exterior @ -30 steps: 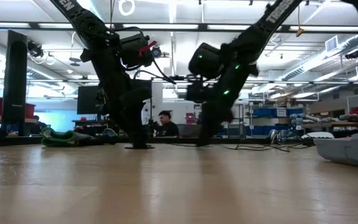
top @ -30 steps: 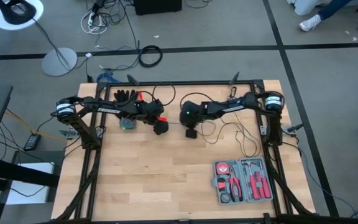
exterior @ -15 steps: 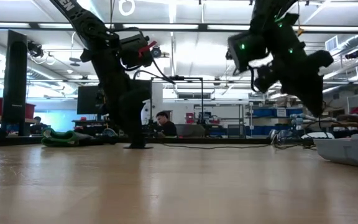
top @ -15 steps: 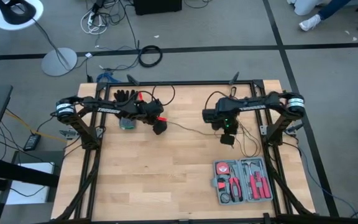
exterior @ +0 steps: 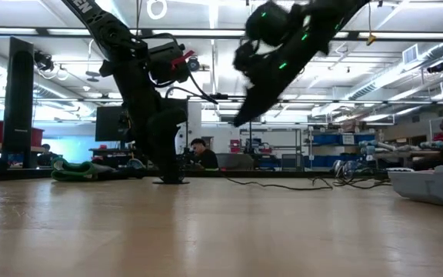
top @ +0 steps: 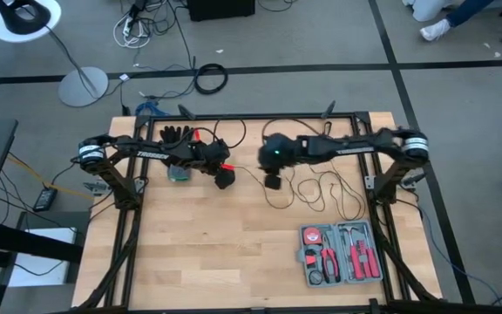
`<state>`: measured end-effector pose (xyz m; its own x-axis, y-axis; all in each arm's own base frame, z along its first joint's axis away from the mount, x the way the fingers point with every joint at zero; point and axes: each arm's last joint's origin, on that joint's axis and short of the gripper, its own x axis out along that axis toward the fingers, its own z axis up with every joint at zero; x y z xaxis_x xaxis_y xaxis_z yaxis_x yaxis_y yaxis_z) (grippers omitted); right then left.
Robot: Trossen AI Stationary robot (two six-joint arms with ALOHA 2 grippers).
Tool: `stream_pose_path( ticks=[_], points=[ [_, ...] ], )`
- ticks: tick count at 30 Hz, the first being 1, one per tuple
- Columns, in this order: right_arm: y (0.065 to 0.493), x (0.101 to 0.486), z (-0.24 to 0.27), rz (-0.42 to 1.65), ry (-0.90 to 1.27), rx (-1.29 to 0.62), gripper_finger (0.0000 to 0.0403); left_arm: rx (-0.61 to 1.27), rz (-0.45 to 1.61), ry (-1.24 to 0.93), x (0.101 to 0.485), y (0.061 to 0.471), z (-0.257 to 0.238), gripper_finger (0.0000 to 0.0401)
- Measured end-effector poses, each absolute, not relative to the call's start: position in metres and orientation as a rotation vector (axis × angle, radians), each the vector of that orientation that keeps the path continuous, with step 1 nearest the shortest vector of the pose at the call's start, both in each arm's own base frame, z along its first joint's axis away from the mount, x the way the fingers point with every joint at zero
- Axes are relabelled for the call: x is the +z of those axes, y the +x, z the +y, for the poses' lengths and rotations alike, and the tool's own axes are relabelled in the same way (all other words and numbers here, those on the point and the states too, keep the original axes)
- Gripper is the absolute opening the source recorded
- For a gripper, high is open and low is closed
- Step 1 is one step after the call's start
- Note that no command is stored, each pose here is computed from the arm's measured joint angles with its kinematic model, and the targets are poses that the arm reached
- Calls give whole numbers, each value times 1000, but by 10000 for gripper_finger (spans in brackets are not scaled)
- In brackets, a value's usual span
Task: Coil cords
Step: Uncoil the black wire from the spool
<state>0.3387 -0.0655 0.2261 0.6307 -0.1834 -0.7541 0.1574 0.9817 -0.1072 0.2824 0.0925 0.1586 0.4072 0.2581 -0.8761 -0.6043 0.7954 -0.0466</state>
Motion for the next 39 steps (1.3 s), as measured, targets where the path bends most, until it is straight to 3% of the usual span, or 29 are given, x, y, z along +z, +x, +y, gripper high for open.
stream_pose_path(
  ticks=[6,14,17,21,24,32,39],
  points=[
    [383,179,-87,696,-123,-210,132,559,1012,-388,159,283,93,264],
    [396,121,-98,741,-32,-243,130,559,1016,-388,159,282,92,264],
    [393,118,-99,777,25,-253,103,560,1013,-388,159,283,93,264],
    [388,120,-97,831,39,-225,18,559,1011,-388,159,283,93,264],
    [383,122,-96,883,57,-201,10,559,1013,-388,159,283,93,264],
    [346,139,-74,1240,93,-135,2,559,1016,-388,159,282,93,264],
    [280,170,-40,1790,153,-25,1,556,1013,-392,159,283,92,264]
  ],
)
